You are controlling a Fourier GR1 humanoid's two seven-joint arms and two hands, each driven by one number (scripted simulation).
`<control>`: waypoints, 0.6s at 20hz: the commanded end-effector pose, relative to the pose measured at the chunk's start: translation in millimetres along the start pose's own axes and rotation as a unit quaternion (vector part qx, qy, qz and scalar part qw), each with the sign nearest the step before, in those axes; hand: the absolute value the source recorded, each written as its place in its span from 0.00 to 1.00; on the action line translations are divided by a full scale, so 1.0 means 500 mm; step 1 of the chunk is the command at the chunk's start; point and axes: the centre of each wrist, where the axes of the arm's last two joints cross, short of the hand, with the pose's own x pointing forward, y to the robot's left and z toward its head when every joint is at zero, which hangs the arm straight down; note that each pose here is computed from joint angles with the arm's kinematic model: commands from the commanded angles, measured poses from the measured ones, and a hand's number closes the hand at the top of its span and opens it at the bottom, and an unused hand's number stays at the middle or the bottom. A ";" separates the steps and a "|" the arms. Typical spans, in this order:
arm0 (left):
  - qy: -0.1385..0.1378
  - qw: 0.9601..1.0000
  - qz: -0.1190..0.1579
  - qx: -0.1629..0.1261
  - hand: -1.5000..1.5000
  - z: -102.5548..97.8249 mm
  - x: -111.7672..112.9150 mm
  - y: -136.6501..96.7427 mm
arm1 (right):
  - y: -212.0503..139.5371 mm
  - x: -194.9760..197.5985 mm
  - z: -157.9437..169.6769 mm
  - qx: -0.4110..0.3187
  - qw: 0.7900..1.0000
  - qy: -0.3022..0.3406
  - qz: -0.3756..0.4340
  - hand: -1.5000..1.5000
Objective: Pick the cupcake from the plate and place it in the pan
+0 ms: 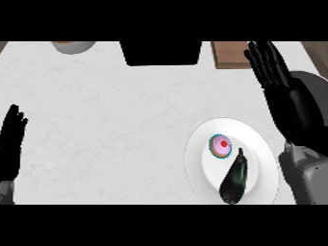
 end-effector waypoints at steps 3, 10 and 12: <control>-0.034 0.997 0.038 -0.057 0.50 -0.032 0.082 -0.065 | -0.010 -0.024 -0.024 0.143 0.984 -0.026 -0.108 1.00; -0.024 0.986 0.088 -0.141 0.50 -0.013 0.151 -0.132 | -0.209 -0.039 0.019 0.223 0.973 -0.058 0.008 1.00; -0.022 0.986 0.088 -0.140 0.50 -0.014 0.165 -0.130 | -0.254 -0.065 0.076 0.257 0.966 -0.033 0.022 0.00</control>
